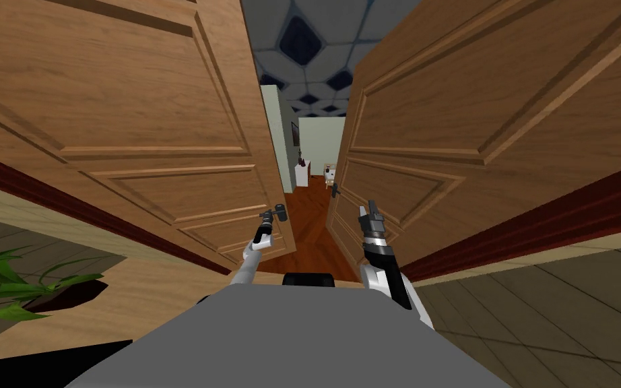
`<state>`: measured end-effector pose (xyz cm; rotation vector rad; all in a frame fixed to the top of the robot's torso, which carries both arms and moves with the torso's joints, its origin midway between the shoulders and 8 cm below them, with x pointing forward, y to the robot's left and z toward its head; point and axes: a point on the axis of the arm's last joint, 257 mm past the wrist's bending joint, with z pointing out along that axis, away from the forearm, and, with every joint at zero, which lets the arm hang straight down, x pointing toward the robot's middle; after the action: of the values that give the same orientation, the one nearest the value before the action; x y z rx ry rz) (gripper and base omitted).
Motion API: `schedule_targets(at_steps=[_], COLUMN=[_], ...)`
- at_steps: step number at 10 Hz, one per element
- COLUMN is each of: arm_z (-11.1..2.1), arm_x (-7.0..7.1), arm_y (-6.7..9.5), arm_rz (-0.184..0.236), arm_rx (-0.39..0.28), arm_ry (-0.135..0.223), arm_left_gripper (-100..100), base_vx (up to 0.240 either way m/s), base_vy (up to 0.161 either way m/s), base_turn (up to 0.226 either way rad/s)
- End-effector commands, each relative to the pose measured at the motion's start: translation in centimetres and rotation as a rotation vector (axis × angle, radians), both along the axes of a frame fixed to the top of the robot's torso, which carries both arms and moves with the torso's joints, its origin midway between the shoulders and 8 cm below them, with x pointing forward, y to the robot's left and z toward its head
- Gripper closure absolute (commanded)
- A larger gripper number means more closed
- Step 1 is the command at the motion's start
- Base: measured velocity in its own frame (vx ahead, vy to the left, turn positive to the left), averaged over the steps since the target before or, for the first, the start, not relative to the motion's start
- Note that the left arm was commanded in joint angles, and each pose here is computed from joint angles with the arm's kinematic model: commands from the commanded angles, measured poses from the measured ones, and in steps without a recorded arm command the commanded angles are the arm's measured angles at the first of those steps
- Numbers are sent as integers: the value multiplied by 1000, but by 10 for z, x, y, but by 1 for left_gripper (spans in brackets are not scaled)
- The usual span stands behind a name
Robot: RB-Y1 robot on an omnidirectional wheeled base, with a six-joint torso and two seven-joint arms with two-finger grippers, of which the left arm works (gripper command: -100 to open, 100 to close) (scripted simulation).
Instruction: Push the door open
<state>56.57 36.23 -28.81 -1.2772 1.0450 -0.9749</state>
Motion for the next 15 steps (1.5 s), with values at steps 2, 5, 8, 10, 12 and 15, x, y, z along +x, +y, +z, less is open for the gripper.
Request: schedule_targets(at_steps=[2,5,8,10,12,15], arm_z=[8,5,1,-2,-6,5], arm_x=[-3,-7,-12,-14,-18,-24], arm_y=[25,35,40,40,45,75], arm_rz=[45,76,103,115,126,190], arm_rx=[5,-12,-34,-49,-52,-26], arm_ry=[-19,-18,-15,-13,-6,-30], arm_left_gripper=[100,100,100,100,100,100], base_vx=[193,169,170,149,115,132], base_vy=[-99,-75,-73,-66,-38,36], base_turn=[88,81,83,67,56,-32])
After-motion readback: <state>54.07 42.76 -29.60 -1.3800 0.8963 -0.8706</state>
